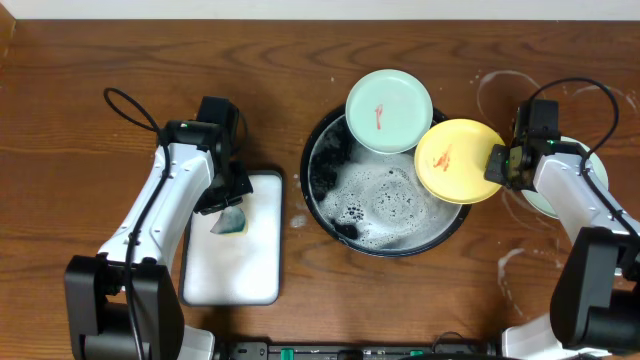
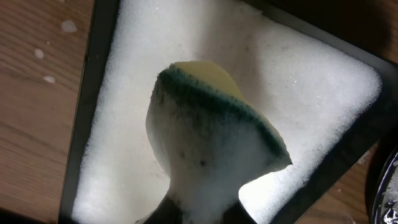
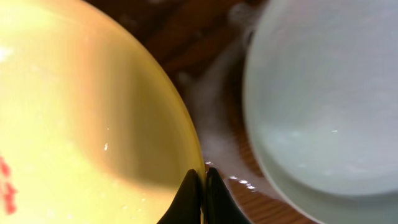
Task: Clean dirty plates on tray and stack at the side
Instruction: 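Grip the yellow plate rim with the right gripper and tilt it up, then bring the sponge from the tray to the yellow plate with left gripper, then scrub the yellow plate with the sponge in the left gripper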
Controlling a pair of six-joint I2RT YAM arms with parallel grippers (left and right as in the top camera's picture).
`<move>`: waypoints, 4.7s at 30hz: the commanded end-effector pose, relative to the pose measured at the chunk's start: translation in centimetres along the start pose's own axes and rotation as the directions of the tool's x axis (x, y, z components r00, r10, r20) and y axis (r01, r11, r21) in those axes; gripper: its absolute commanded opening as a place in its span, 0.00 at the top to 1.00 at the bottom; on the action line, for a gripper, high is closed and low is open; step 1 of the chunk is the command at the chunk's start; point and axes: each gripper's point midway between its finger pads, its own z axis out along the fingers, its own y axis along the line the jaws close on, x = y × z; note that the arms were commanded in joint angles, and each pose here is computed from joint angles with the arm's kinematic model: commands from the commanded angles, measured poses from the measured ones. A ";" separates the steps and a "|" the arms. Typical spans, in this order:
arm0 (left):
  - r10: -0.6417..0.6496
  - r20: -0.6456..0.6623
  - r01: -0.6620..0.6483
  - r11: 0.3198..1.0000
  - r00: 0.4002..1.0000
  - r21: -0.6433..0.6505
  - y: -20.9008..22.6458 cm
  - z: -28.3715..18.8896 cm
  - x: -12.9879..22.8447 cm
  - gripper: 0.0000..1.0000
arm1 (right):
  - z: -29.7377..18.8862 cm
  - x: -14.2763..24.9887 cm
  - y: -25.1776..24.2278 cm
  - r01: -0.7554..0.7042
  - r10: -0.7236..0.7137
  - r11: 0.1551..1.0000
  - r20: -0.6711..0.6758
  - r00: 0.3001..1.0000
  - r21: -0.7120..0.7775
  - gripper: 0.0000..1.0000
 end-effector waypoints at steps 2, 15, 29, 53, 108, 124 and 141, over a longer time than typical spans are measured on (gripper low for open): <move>0.018 -0.008 -0.018 1.000 1.000 -0.002 0.2 0.0 0.1 0.91 | -3.1 0.4 3.1 0.050 -0.048 0.987 0.022 0.999 -0.154 0.99; 0.018 -0.008 -0.018 1.000 1.000 -0.002 0.2 0.0 0.1 0.91 | -7.5 5.4 11.0 0.287 -0.297 0.905 0.019 0.955 -0.312 0.99; 0.147 -0.036 -0.142 0.982 0.988 0.126 -2.0 -0.6 0.8 0.92 | 0.7 9.3 13.0 0.301 -0.358 0.909 -0.171 0.918 -0.289 0.99; 0.322 0.273 -0.422 0.717 0.907 0.555 -25.2 -4.6 5.8 0.93 | 2.8 10.5 12.9 0.267 -0.332 0.925 -0.233 0.914 -0.271 0.99; 0.342 -0.122 -0.271 0.878 0.932 0.395 -28.7 8.7 11.8 0.92 | 2.7 11.1 12.5 0.265 -0.334 0.926 -0.260 0.906 -0.267 0.99; 0.245 0.178 -0.223 0.965 0.953 -0.134 -17.6 9.7 -0.8 0.92 | 2.7 11.1 12.6 0.266 -0.334 0.926 -0.256 0.907 -0.268 0.99; 0.317 -0.088 -0.253 0.871 0.944 0.421 -30.4 8.0 11.9 0.92 | 2.7 11.1 12.6 0.266 -0.334 0.926 -0.256 0.907 -0.268 0.99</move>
